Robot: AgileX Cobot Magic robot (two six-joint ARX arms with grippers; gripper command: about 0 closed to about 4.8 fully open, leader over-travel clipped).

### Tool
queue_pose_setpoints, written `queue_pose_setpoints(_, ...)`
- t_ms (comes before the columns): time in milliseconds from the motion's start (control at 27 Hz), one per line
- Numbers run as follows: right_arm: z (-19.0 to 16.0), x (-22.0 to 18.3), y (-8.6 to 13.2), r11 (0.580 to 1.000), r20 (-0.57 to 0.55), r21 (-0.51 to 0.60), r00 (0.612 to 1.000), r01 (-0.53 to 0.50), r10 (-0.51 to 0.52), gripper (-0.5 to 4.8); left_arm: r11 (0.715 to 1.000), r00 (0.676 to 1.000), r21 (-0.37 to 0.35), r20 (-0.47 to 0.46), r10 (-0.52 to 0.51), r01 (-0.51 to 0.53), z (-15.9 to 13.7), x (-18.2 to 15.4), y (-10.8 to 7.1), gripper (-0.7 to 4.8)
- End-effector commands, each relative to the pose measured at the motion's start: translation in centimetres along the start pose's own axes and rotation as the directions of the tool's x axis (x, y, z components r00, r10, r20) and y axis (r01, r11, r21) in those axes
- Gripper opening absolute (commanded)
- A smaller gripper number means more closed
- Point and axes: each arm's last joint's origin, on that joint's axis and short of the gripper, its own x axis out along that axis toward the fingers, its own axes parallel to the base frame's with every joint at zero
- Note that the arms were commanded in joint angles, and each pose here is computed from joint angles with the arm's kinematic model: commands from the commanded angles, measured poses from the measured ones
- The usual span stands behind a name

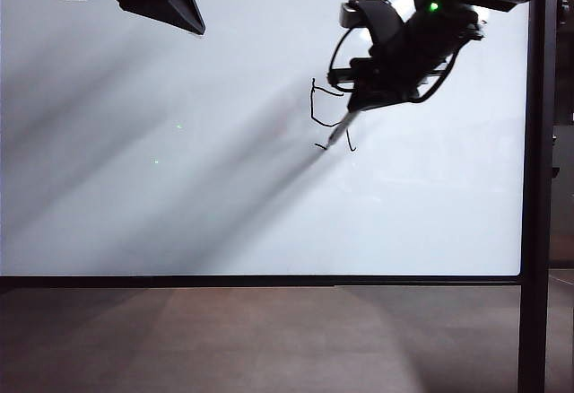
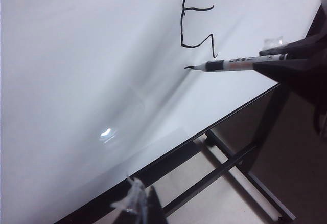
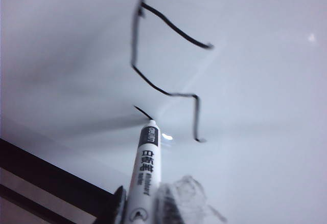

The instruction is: Reach to the right to find the marker pen, pick it up, and write the number 5 on the whiteboard.

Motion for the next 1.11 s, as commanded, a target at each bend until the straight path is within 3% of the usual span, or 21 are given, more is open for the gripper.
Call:
queue_pose_setpoints(37,0.5,-0.2,-1.0,0.999,0.019,0.005,0.999,0.049,-0.049,-0.07,1.000,1.000,0.005,0.012,0.019,-0.019,0.2,-0.2,0.1,-0.05)
queue_pose_setpoints(259,0.3,-0.3,-2.1,0.997,0.015,0.014,0.997,0.073,-0.074,-0.07,1.000,1.000,0.005,0.012,0.021,-0.021,0.2,-0.2,0.1,-0.05)
queue_pose_setpoints(852,1.7,-1.5,-2.2,0.997,0.058,0.014,0.995,0.076,-0.077,-0.07,1.000,1.000,0.005,0.012,0.020,-0.020,0.3,-0.2,0.1,-0.05)
queue_pose_setpoints(1112,1.4,-2.1,-1.9,1.000,-0.020,0.014,0.999,0.027,-0.026,-0.07,1.000,1.000,0.004,0.012,0.020,-0.020,0.3,-0.2,0.1,-0.05)
